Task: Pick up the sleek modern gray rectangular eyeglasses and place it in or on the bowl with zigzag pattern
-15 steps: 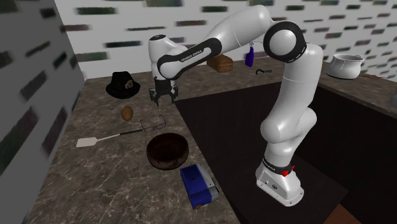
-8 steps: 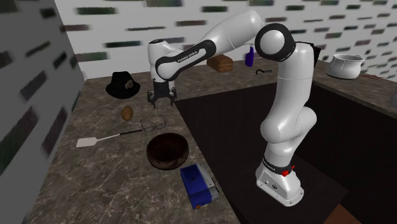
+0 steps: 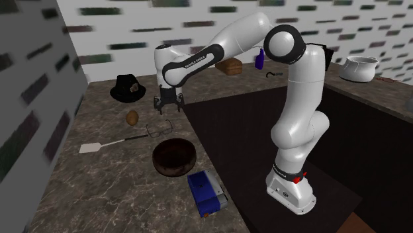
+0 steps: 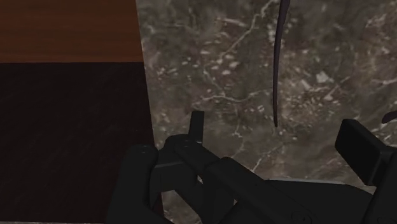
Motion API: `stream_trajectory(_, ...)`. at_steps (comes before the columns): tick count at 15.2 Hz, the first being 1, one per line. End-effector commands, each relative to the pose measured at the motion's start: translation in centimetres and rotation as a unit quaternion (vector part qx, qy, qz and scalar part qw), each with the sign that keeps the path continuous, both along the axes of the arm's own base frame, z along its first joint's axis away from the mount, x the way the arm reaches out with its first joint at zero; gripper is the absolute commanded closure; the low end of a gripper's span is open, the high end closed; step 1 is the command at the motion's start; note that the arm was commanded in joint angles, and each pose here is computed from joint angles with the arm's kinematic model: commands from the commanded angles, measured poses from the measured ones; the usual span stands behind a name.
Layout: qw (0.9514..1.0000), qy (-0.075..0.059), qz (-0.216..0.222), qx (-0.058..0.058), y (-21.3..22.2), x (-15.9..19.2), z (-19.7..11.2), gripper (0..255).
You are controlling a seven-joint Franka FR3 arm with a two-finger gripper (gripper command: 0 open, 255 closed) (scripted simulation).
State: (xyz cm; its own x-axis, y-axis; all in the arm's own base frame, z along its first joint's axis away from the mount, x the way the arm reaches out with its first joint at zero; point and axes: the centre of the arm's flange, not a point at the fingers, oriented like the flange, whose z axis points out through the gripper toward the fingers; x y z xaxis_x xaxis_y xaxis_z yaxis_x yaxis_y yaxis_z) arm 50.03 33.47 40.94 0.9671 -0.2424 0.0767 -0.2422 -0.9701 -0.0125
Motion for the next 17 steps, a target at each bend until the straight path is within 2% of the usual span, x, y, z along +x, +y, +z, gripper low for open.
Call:
stream_trajectory(1, 1.0000, 0.000, 0.000, 0.000, 0.0, 0.0, 0.0, 0)
stream_trajectory(2, 1.0000, 0.000, 0.000, 0.000, 0.0, 0.0, 0.0, 255)
stream_trajectory(11, 1.0000, 0.000, 0.000, 0.000, 0.0, 0.0, 0.0, 255)
stream_trajectory(12, 1.0000, 0.000, 0.000, 0.000, 0.0, 0.0, 0.0, 0)
stream_trajectory(13, 0.9994, -0.026, 0.016, -0.015, 1.0, -2.0, -0.3, 0)
stream_trajectory(15, 0.9948, -0.078, 0.047, -0.046, 2.9, -5.9, -1.2, 0)
stream_trajectory(16, 0.9932, -0.089, 0.054, -0.052, 3.3, -6.8, -1.4, 0)
stream_trajectory(17, 0.9932, -0.089, 0.054, -0.052, 3.2, -6.7, -1.9, 0)
